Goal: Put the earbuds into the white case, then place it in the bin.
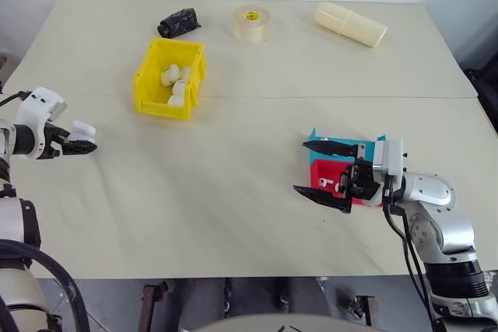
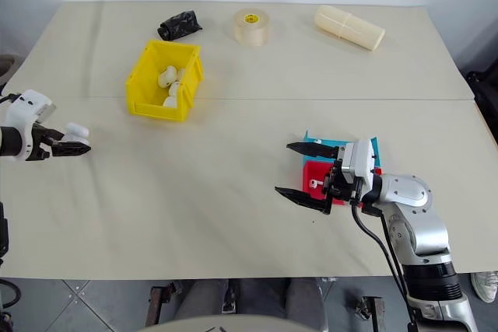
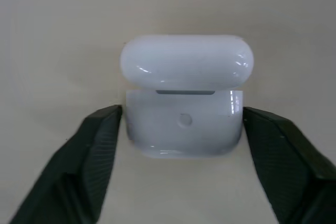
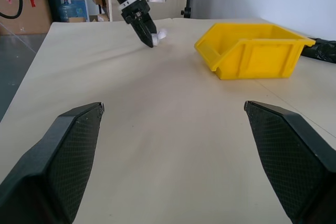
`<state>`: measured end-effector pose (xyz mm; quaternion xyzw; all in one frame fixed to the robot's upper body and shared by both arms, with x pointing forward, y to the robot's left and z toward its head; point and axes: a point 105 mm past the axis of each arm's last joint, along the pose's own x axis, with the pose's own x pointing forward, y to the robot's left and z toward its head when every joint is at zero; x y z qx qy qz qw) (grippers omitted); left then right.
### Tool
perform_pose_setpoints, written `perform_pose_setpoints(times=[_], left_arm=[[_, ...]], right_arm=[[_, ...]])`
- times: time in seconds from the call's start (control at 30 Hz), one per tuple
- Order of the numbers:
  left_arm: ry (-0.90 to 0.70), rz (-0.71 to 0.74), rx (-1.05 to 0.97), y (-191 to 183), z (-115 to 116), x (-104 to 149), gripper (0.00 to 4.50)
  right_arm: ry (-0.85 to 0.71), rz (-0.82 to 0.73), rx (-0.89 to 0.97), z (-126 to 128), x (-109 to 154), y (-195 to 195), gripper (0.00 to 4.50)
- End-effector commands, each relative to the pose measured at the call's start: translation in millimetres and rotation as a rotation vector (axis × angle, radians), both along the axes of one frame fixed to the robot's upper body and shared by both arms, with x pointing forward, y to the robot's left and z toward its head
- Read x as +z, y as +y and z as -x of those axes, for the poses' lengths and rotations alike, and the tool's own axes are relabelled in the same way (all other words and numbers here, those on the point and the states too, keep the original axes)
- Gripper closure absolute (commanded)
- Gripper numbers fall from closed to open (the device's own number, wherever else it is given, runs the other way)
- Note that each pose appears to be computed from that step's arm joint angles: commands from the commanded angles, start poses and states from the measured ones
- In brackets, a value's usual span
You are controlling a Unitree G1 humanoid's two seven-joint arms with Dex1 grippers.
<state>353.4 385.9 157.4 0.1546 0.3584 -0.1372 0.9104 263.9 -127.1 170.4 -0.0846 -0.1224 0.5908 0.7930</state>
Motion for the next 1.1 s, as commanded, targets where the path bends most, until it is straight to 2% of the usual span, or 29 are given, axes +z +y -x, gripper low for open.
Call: perform_pose_setpoints(times=[0.03,0.17,0.33,0.43,0.5,0.6,0.67,0.77,1.1], left_arm=[[0.005,0.001,0.019,4.3,2.9,-0.4,1.72],[-0.035,0.065,0.009,4.6,6.4,3.7,1.72],[-0.192,0.206,-0.12,-7.7,11.4,19.5,1.72],[-0.365,0.247,-0.349,-30.7,29.4,30.4,1.72],[-0.421,0.282,-0.375,-39.3,40.8,32.3,1.72],[-0.555,0.362,-0.548,-82.3,73.9,34.2,1.72],[-0.638,0.406,-0.589,-103.1,87.8,37.4,1.72],[-0.815,0.45,-0.642,-135.4,97.8,44.0,1.72],[-0.912,0.663,-0.827,-249.9,112.5,21.0,1.72]], right_arm=[[-0.055,0.001,-0.008,2.3,11.7,-3.0,0.0],[-0.049,0.002,-0.009,2.4,10.1,-2.5,0.0],[-0.039,0.016,-0.004,2.8,6.7,-3.3,0.0],[-0.032,0.032,0.005,2.1,4.2,-3.9,0.0],[-0.029,0.032,-0.004,0.6,4.6,-6.1,0.0],[-0.026,0.04,-0.049,-3.0,4.3,-15.4,0.0],[-0.025,0.043,-0.071,-4.1,4.0,-20.1,0.0],[-0.016,0.049,-0.103,-4.0,2.2,-27.5,0.0],[-0.001,0.109,-0.222,14.2,-1.1,-63.1,0.0]])
